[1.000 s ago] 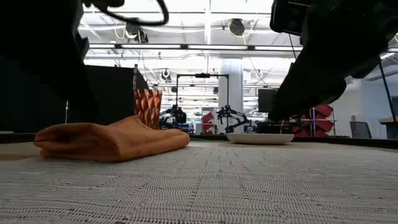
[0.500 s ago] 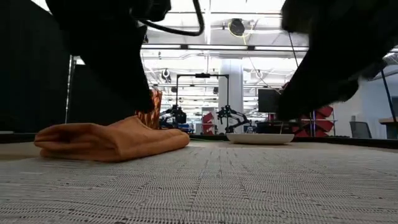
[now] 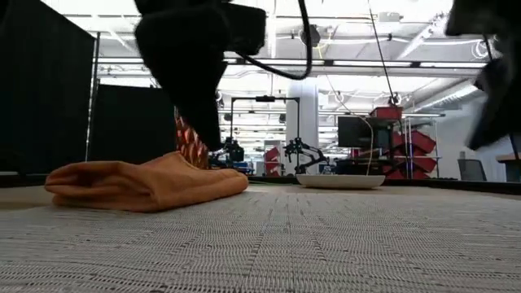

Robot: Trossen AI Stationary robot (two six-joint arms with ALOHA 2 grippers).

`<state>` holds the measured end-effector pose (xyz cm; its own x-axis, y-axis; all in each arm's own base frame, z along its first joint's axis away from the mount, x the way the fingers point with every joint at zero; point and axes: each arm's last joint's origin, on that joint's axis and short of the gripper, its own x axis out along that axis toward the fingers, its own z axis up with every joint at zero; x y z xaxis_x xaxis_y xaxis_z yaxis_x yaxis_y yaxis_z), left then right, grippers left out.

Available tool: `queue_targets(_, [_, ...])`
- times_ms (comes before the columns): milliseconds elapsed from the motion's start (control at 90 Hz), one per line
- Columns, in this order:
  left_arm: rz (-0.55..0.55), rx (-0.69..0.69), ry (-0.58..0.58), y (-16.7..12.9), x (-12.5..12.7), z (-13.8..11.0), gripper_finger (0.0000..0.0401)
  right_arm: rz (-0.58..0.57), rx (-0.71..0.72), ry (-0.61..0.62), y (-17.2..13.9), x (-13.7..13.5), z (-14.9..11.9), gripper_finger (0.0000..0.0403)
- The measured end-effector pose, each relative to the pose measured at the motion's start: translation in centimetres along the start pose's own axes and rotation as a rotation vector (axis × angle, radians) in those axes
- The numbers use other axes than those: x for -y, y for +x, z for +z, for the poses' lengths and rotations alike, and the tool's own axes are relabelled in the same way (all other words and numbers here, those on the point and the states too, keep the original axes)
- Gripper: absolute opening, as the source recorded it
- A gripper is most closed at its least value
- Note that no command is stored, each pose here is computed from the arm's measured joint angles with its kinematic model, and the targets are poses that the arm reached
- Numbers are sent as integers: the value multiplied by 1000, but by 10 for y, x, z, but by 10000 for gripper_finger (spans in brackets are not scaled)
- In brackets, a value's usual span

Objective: Set table place
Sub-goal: Adjust the gray table mat

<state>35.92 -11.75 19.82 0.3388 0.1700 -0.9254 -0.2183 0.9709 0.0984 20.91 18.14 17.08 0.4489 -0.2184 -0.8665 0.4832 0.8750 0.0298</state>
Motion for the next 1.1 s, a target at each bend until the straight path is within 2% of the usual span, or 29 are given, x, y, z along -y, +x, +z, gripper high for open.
queue_targets(233, [-114,-9,20,10,-16,17,169,6,-133,-16,4,5,3,153])
queue_targets(522, [-221,-147,106,55,-24,17,169,14,-202,1,8,8,8,153])
queue_targets(722, [-224,-165,118,71,-27,18,169,23,-243,12,9,9,9,153])
queue_targets(956, [-227,-130,108,75,-34,24,169,24,-274,7,16,14,18,153])
queue_targets(1100, [-191,-138,86,76,-39,24,169,13,-304,25,29,26,19,153])
